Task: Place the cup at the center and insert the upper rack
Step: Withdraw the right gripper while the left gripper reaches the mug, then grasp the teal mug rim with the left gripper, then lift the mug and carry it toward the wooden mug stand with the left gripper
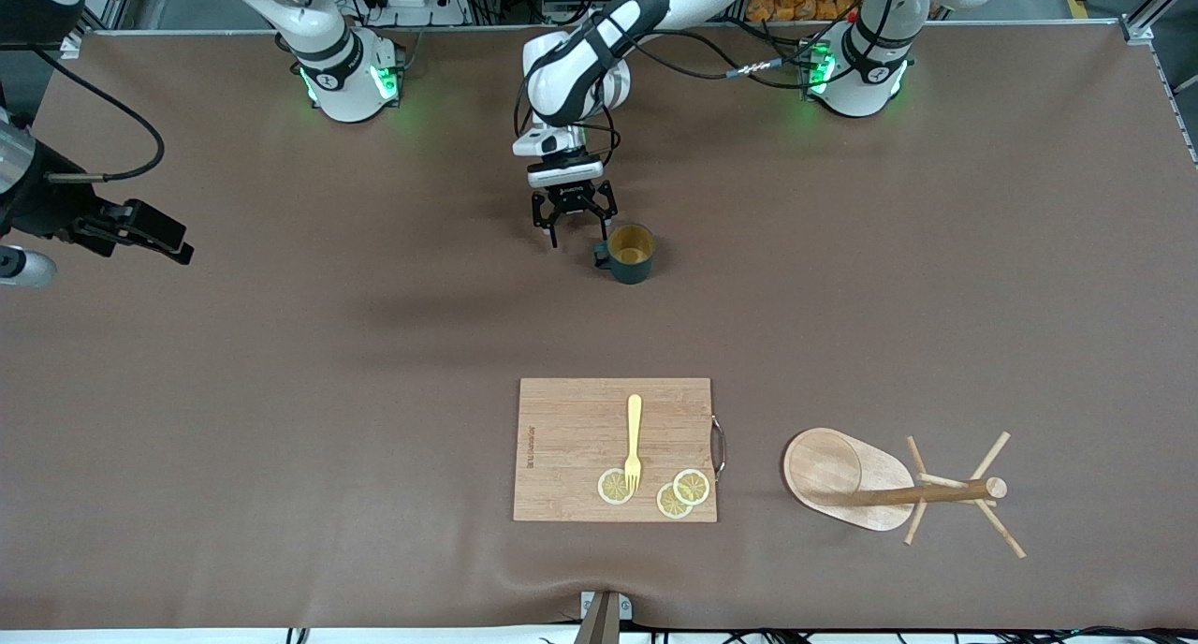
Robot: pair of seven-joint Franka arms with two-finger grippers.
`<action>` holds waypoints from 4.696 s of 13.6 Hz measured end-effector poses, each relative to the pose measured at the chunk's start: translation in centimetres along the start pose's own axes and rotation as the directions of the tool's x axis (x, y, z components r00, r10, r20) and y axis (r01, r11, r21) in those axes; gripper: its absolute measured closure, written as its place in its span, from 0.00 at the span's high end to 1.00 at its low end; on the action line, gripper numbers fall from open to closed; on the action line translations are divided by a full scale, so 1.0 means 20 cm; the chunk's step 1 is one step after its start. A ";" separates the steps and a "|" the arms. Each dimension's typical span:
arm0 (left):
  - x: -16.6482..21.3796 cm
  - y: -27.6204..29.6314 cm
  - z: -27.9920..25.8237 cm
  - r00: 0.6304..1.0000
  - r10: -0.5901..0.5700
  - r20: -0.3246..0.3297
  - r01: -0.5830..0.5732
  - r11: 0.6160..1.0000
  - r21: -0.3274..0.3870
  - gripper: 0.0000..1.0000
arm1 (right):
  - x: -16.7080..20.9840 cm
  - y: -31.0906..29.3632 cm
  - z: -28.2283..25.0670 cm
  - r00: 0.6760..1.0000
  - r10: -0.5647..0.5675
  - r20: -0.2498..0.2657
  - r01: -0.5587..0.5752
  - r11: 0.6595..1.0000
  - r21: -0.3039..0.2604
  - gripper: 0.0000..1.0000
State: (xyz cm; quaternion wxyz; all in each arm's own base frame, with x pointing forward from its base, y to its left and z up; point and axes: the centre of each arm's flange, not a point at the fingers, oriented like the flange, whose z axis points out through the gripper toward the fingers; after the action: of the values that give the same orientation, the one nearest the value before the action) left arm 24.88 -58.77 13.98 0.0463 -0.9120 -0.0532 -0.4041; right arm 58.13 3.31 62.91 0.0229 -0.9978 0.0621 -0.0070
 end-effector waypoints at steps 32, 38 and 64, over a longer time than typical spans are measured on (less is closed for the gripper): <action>0.38 0.17 0.21 0.958 -0.248 -0.147 0.251 0.968 0.006 0.05 | -0.15 0.00 -0.31 0.998 -0.021 -0.068 0.017 0.998 -0.055 1.00; 0.82 0.26 0.19 0.917 -0.393 -0.072 0.397 0.916 0.059 0.05 | -0.15 0.01 -0.31 0.998 -0.017 -0.068 0.014 0.998 -0.056 1.00; 2.24 -0.45 0.31 0.669 -0.598 0.441 0.530 0.800 0.281 0.05 | -0.16 -0.01 -0.30 0.998 -0.024 -0.062 0.021 0.998 -0.056 1.00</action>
State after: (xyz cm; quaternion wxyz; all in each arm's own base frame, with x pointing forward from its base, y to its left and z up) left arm 58.14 -46.43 43.31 -0.0382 -0.9182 -0.3690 -0.1386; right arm 54.91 3.57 68.94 -0.0069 -0.9980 0.0516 -0.0370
